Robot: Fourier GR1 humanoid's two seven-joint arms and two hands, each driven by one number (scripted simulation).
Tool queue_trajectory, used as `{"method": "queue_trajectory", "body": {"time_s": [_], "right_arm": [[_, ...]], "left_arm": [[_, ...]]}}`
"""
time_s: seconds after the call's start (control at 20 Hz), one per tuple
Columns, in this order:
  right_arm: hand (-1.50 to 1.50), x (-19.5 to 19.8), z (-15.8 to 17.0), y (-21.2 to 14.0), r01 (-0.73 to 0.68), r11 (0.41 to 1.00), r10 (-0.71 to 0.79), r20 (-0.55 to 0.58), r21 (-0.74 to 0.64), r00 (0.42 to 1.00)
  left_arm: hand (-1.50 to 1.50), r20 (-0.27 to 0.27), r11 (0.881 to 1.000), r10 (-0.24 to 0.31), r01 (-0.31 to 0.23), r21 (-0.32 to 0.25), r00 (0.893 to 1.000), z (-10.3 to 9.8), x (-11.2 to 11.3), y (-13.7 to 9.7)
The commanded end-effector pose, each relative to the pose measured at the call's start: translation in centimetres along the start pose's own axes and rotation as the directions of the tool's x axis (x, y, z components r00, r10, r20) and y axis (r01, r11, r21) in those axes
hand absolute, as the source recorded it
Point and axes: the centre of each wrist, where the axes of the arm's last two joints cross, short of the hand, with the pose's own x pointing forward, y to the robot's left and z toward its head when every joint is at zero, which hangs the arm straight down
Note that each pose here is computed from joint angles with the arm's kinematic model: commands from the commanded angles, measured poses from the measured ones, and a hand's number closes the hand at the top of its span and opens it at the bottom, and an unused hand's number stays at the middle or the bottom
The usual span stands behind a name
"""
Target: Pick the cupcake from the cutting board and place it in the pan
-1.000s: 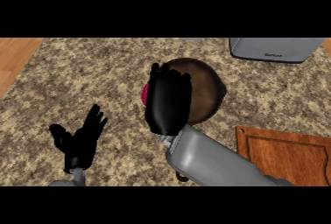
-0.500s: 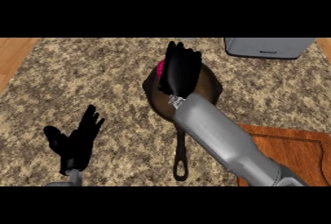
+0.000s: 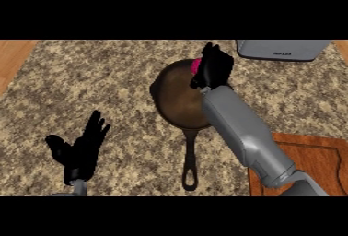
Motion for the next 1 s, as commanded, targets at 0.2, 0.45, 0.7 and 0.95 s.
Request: {"method": "queue_trajectory", "body": {"time_s": [0.2, 0.45, 0.7, 0.95], "right_arm": [[-1.5, -4.4, -1.2, 3.4, 0.047, 0.998, -0.047, -0.011, 0.051, 0.999], [-1.5, -3.6, -1.6, 2.1, 0.338, 0.941, -0.338, 0.027, -0.023, 0.941], [-1.5, -3.4, -2.9, -0.1, 0.602, 0.798, -0.602, -0.008, -0.033, 0.798], [-1.5, -5.1, -3.6, -1.4, 0.795, 0.606, -0.795, -0.019, 0.022, 0.606]], "left_arm": [[0.0, -0.029, 1.0, 0.003, -0.002, 0.023, 1.0, 0.2, -0.9, -0.2], [0.0, -0.033, 1.0, 0.005, -0.005, 0.007, 0.999, 0.5, -0.5, 0.3], [0.0, -0.026, 1.0, -0.005, 0.005, 0.005, 1.0, 0.2, -0.5, -0.7], [0.0, -0.043, 0.999, 0.014, -0.012, 0.042, 0.999, 0.5, -0.3, 1.0]]}}
